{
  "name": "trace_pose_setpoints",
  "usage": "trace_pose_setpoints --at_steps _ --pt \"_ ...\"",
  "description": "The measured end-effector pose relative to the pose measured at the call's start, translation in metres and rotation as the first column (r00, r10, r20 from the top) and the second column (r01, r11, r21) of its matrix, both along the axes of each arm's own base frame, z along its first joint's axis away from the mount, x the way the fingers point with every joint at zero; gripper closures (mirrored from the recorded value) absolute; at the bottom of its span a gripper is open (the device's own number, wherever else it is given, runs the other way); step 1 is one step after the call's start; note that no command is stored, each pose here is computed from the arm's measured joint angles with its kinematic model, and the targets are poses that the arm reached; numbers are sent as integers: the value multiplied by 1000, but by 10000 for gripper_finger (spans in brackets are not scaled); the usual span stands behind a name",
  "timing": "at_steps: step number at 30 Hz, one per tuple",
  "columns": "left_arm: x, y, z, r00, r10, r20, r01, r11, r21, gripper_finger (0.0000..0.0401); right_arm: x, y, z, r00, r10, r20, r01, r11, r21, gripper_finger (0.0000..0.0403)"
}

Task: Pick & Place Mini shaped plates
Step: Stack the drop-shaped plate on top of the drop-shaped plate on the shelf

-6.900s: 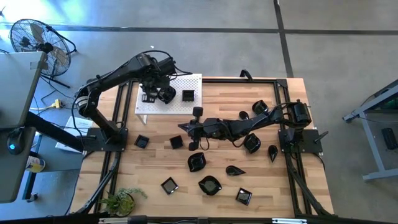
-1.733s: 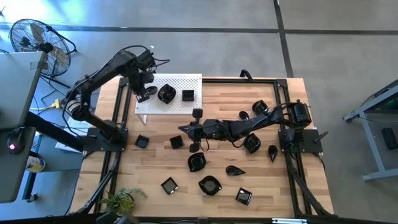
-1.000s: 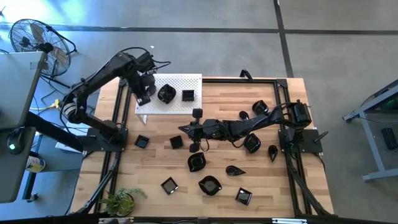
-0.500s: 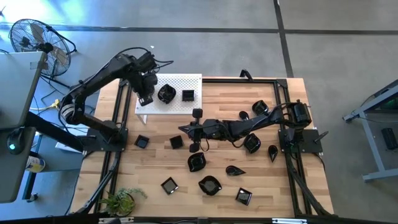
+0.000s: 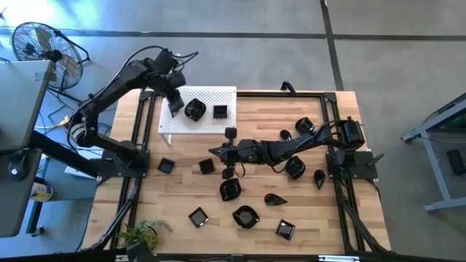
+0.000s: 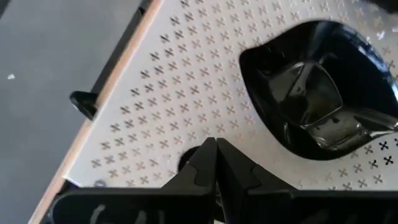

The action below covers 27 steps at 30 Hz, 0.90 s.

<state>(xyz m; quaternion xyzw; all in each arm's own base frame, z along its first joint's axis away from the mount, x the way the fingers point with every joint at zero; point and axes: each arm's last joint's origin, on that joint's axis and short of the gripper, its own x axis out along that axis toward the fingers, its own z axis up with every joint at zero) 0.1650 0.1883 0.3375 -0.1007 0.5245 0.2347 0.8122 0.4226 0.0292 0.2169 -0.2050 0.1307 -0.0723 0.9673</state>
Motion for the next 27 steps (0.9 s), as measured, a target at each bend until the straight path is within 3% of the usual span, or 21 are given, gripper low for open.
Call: trace_pose_setpoints --at_steps 10,27 --pt "2 1 -19 1000 -14 -19 13 1000 -17 401 0 0 0 1000 0 0 0 1000 0 401" --pt "2 1 -20 1000 -14 -21 14 1000 -20 401 0 0 0 1000 0 0 0 1000 0 402"
